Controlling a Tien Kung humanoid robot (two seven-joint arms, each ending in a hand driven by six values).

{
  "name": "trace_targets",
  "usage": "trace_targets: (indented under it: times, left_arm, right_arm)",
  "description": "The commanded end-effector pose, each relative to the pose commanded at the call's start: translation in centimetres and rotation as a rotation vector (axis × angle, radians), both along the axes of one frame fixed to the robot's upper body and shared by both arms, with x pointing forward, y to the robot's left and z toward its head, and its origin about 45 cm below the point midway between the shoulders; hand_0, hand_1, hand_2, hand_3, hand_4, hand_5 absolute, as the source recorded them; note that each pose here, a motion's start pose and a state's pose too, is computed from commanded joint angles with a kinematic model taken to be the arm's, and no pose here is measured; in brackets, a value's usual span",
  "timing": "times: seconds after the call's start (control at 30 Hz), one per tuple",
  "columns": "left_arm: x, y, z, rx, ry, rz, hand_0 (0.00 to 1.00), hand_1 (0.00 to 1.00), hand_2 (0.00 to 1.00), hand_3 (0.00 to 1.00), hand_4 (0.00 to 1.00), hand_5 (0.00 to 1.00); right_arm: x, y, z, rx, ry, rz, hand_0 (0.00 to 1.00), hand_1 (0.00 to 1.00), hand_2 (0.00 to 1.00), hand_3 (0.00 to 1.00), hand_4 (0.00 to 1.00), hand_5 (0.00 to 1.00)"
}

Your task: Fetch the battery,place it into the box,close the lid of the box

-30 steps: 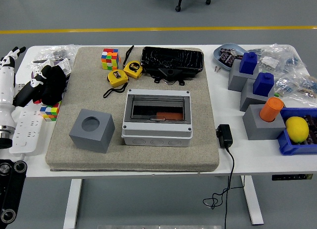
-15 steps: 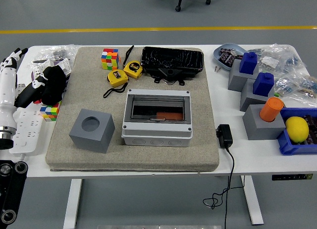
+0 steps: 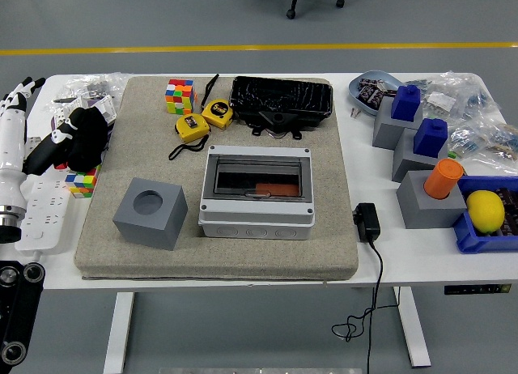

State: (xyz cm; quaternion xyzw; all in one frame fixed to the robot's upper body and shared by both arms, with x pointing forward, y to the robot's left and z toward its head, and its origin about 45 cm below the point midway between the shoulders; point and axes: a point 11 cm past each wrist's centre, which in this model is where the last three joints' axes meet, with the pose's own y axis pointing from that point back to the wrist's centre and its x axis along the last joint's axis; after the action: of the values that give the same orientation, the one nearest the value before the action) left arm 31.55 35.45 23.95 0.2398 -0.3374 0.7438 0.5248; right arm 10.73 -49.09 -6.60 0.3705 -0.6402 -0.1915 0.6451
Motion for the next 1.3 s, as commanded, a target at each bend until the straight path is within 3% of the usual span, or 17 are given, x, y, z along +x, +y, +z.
trace_targets:
  times: [0.03, 0.07, 0.17, 0.23, 0.27, 0.3, 0.4, 0.5, 0.63, 0.7, 0.8, 0.93, 1.3]
  left_arm:
    - [0.0, 0.0, 0.0, 0.0, 0.0, 0.0, 0.998, 0.998, 0.982, 0.898, 0.998, 0.998]
    - [0.01, 0.0, 0.0, -0.001, 0.0, 0.0, 0.998, 0.998, 0.98, 0.894, 0.998, 0.998]
    - [0.0, 0.1, 0.0, -0.001, 0.0, 0.003, 0.998, 0.998, 0.98, 0.894, 0.998, 0.998]
    - [0.02, 0.0, 0.0, 0.001, 0.001, 0.002, 0.998, 0.998, 0.98, 0.894, 0.998, 0.998]
    - [0.03, 0.0, 0.0, 0.001, 0.001, 0.002, 0.998, 0.998, 0.979, 0.892, 0.998, 0.998]
    - [0.05, 0.0, 0.0, 0.001, 0.001, 0.001, 0.998, 0.998, 0.979, 0.892, 0.998, 0.998]
    - [0.08, -0.1, 0.0, 0.003, 0.002, -0.001, 0.998, 0.998, 0.979, 0.892, 0.998, 0.998]
    - [0.07, -0.1, 0.0, 0.009, 0.004, 0.0, 0.998, 0.998, 0.976, 0.891, 0.998, 0.998]
    - [0.05, 0.0, 0.1, 0.016, 0.001, 0.002, 0.998, 0.998, 0.976, 0.891, 0.998, 0.998]
    - [0.04, 0.0, 0.1, 0.013, -0.001, 0.004, 0.998, 0.998, 0.973, 0.885, 0.998, 0.998]
    - [0.03, 0.0, 0.1, 0.009, -0.006, 0.004, 0.998, 0.998, 0.973, 0.885, 0.998, 0.998]
    - [0.0, -0.4, 0.1, 0.004, -0.025, -0.005, 0.998, 0.998, 0.961, 0.876, 0.998, 0.998]
    - [-0.19, -0.5, 0.2, 0.0, -0.058, -0.001, 0.998, 0.998, 0.957, 0.865, 0.998, 0.998]
  right_arm:
    - [0.0, 0.0, 0.0, 0.0, 0.001, 0.002, 0.998, 0.998, 0.989, 0.168, 0.691, 0.002]
    - [0.0, 0.0, 0.0, 0.0, 0.002, 0.004, 0.998, 0.998, 0.997, 0.149, 0.558, 0.002]
    - [0.2, 0.0, 0.1, -0.023, 0.007, 0.043, 0.998, 0.998, 0.997, 0.149, 0.558, 0.002]
    - [0.9, 0.1, 0.4, -0.075, 0.019, 0.14, 0.998, 0.998, 0.997, 0.149, 0.558, 0.002]
    - [1.3, 0.1, 0.6, -0.109, 0.025, 0.192, 0.998, 0.998, 0.998, 0.161, 0.645, 0.002]
    - [1.5, 0.2, 0.7, -0.132, 0.032, 0.23, 0.998, 0.998, 0.998, 0.161, 0.645, 0.002]
    - [1.5, 0.7, 0.3, -0.14, 0.106, 0.328, 0.998, 0.998, 0.998, 0.161, 0.645, 0.002]
    - [0.7, 0.5, 0.0, -0.083, 0.148, 0.242, 0.998, 0.998, 0.998, 0.162, 0.653, 0.002]
    - [-0.3, 0.2, -0.2, -0.021, 0.156, 0.122, 0.998, 0.998, 0.998, 0.162, 0.653, 0.002]
    - [-0.2, 0.1, -0.1, -0.036, 0.126, 0.118, 0.998, 0.998, 0.991, 0.166, 0.664, 0.002]
    - [0.6, -0.4, 0.7, -0.092, 0.001, 0.088, 0.998, 0.998, 0.991, 0.166, 0.664, 0.002]
    - [1.1, -0.8, 1.2, -0.084, -0.141, -0.017, 0.998, 0.998, 0.958, 0.168, 0.663, 0.002]
    - [0.7, -0.4, 0.7, 0.012, -0.269, -0.146, 0.998, 0.998, 0.939, 0.171, 0.667, 0.002]
